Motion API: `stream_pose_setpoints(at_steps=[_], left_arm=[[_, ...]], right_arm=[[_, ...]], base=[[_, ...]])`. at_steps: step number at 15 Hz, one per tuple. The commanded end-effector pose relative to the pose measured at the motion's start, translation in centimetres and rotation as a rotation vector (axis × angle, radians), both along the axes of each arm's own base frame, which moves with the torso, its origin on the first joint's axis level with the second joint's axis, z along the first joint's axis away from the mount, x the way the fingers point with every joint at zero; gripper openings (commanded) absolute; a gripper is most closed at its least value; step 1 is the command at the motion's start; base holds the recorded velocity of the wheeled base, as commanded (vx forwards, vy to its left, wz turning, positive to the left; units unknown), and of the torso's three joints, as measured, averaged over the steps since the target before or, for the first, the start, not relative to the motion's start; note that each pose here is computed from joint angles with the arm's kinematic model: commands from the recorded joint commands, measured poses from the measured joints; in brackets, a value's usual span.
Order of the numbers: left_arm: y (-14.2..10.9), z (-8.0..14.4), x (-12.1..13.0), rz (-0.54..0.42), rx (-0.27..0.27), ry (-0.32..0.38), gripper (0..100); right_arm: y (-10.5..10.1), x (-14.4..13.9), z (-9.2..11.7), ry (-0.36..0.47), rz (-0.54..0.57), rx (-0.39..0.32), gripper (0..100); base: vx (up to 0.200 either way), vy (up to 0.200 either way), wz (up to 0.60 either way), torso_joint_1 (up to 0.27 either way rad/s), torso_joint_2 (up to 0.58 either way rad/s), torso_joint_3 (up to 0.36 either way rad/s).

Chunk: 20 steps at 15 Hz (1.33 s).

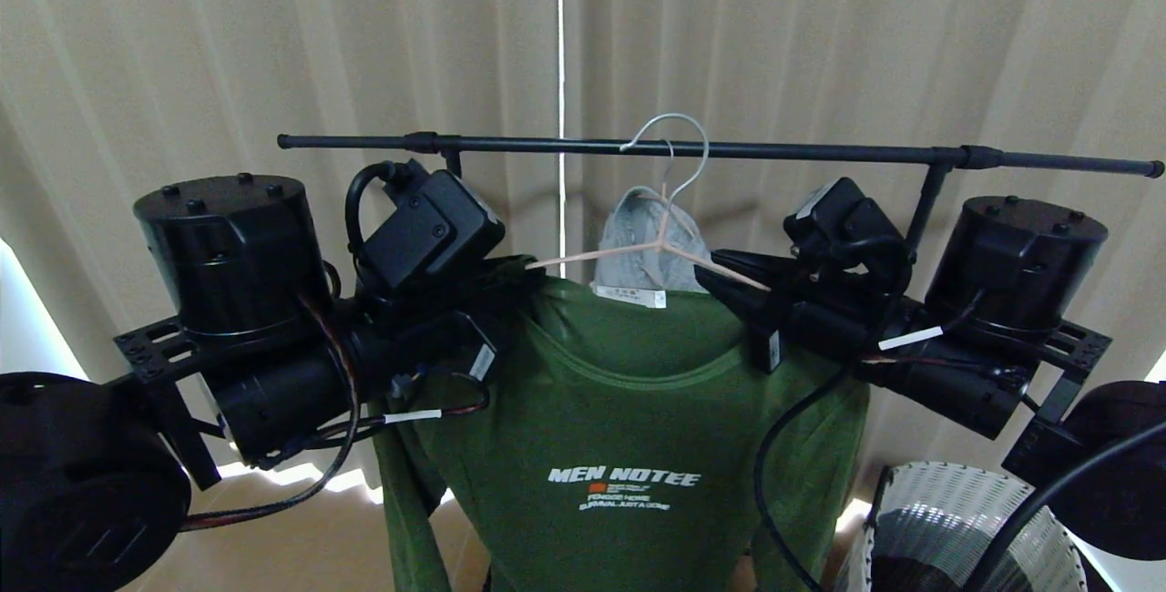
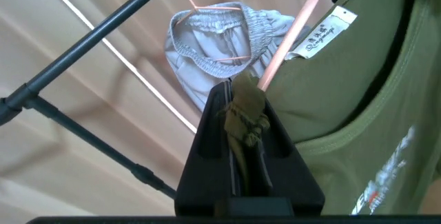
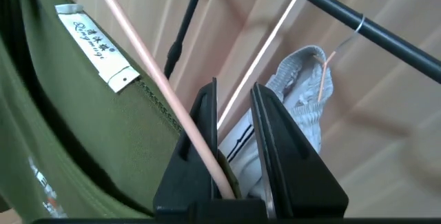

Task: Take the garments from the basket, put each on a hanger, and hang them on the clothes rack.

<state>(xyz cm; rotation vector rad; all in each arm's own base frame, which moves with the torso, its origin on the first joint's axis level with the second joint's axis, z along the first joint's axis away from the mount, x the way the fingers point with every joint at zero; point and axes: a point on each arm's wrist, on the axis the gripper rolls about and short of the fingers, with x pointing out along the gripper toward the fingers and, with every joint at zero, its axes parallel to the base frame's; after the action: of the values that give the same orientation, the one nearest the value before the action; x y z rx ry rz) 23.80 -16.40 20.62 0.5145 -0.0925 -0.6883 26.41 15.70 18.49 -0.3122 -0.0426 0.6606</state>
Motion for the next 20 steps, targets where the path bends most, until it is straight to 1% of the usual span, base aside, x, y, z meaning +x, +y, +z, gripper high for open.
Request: stream_pose_setpoints(at_steps=[1, 3, 8, 11, 12, 15, 17, 20], left_arm=[[0.0, -0.2, -0.1, 0.001, 0.005, 0.005, 0], [0.1, -0.3, 0.0, 0.002, 0.004, -0.001, 0], [-0.2, -0.4, -0.3, -0.012, 0.004, -0.004, 0], [-0.3, -0.4, -0.5, -0.021, -0.001, 0.0, 0], [-0.4, -0.4, -0.5, -0.021, -0.002, -0.002, 100], [-0.4, -0.3, -0.5, -0.02, -0.007, -0.001, 100], [-0.4, 0.0, -0.4, -0.023, -0.023, -0.014, 100], [-0.2, 0.2, -1.2, -0.054, -0.043, -0.015, 100]], right_arm=[[-0.2, -0.4, -0.1, -0.028, 0.003, -0.021, 0], [-0.4, -0.6, 0.0, -0.09, 0.003, -0.046, 0], [-0.5, -0.8, 0.2, -0.117, 0.004, -0.062, 0], [-0.7, -1.2, 0.8, -0.144, 0.003, -0.067, 0], [-0.7, -1.2, 0.9, -0.148, 0.003, -0.065, 0], [-0.8, -1.3, 1.0, -0.151, 0.002, -0.063, 0], [-1.1, -1.3, 1.1, -0.154, -0.007, -0.064, 0], [-2.5, -0.5, 1.0, -0.148, -0.062, -0.072, 0]], base=[[0.0, 0.0, 0.0, 0.0, 0.0, 0.0], [0.0, 0.0, 0.0, 0.0, 0.0, 0.0], [0.0, 0.0, 0.0, 0.0, 0.0, 0.0], [0.0, 0.0, 0.0, 0.0, 0.0, 0.0], [0.0, 0.0, 0.0, 0.0, 0.0, 0.0], [0.0, 0.0, 0.0, 0.0, 0.0, 0.0], [0.0, 0.0, 0.0, 0.0, 0.0, 0.0], [0.0, 0.0, 0.0, 0.0, 0.0, 0.0]])
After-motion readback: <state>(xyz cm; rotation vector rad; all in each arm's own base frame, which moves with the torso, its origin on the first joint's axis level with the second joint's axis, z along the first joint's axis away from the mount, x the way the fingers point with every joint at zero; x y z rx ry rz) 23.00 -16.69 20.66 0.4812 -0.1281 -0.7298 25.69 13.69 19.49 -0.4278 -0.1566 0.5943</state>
